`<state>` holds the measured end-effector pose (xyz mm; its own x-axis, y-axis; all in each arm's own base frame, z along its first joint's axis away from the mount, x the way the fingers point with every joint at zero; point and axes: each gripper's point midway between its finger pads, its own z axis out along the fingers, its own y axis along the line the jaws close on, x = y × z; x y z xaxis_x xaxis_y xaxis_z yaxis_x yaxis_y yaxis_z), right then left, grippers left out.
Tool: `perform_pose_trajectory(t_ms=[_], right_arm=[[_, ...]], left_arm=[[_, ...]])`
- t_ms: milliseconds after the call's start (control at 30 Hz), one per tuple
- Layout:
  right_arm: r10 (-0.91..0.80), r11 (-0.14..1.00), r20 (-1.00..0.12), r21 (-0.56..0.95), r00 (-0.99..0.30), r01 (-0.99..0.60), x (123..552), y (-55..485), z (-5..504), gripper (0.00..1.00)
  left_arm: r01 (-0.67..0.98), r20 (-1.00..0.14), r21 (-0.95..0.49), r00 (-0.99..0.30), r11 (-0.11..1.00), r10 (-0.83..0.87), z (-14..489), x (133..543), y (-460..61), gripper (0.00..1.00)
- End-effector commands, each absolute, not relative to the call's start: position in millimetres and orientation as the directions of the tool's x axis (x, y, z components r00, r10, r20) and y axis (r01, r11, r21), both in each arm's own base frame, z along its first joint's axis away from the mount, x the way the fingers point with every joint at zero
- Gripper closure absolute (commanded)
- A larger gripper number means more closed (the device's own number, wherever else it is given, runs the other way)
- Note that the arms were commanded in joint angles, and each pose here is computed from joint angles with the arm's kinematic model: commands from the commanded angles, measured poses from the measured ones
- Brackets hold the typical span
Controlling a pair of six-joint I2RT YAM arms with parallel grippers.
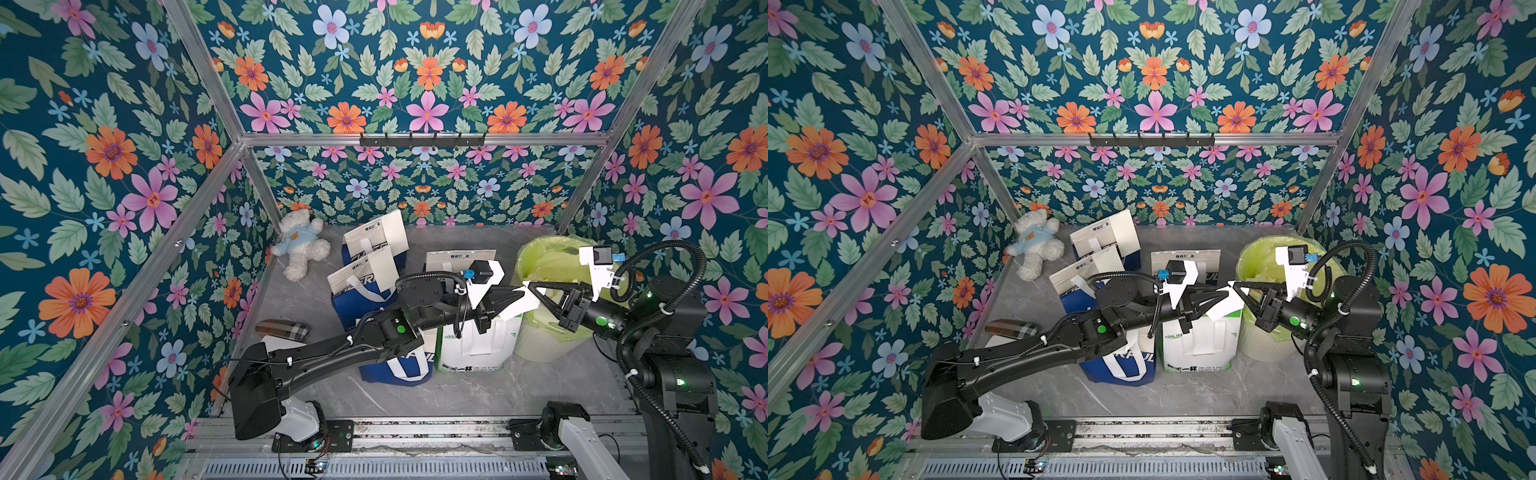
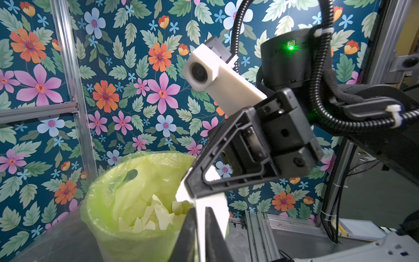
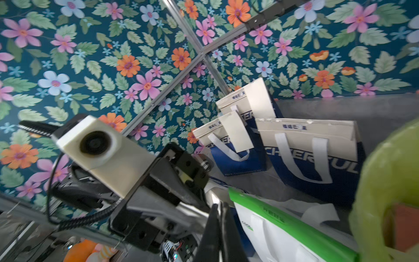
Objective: Shred takeout receipts and throw away
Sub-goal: Shred the takeout receipt.
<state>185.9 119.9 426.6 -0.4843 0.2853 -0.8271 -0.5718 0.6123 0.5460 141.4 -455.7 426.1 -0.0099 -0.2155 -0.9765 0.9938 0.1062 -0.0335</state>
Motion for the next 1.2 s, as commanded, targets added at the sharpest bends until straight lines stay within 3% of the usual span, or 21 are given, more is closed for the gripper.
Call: perform_pose_trajectory(t_ms=[0,267,467,533,667,800,1000,1167], right_arm=[[0.294,0.665,-0.827,0.537,-0.479,-0.52,191.8,111.5,421.8,1.0],[0.296,0.65,-0.82,0.549,-0.49,-0.526,191.5,113.9,423.3,1.0],[0.28,0.615,-0.817,0.556,-0.504,-0.56,186.0,120.8,425.9,1.0],[0.27,0.601,-0.814,0.56,-0.514,-0.571,184.1,123.7,425.7,1.0],[0.259,0.606,-0.809,0.561,-0.527,-0.564,183.1,124.4,420.6,1.0],[0.268,0.659,-0.801,0.558,-0.535,-0.505,190.1,116.0,412.3,1.0],[0.308,0.74,-0.785,0.553,-0.537,-0.383,202.3,97.8,398.4,1.0],[0.384,0.722,-0.756,0.604,-0.53,-0.338,208.6,94.1,393.5,1.0]], left_arm=[[0.994,-0.959,0.011,0.041,0.108,-0.281,442.5,137.3,-447.0,0.78],[0.994,-0.959,0.004,0.034,0.105,-0.282,441.7,137.1,-446.6,0.86],[0.994,-0.973,0.004,0.029,0.112,-0.227,433.2,142.7,-459.5,0.58],[0.993,-0.98,-0.002,0.022,0.12,-0.2,429.1,146.9,-465.1,0.58],[0.993,-0.984,-0.009,0.012,0.114,-0.179,425.7,148.1,-471.5,0.74],[0.989,-0.974,-0.006,0.027,0.146,-0.224,435.0,150.9,-463.4,1.0],[0.973,-0.933,-0.012,0.073,0.232,-0.354,456.0,156.4,-435.6,1.0],[0.966,-0.864,-0.057,0.078,0.251,-0.497,472.1,158.2,-417.2,1.0]])
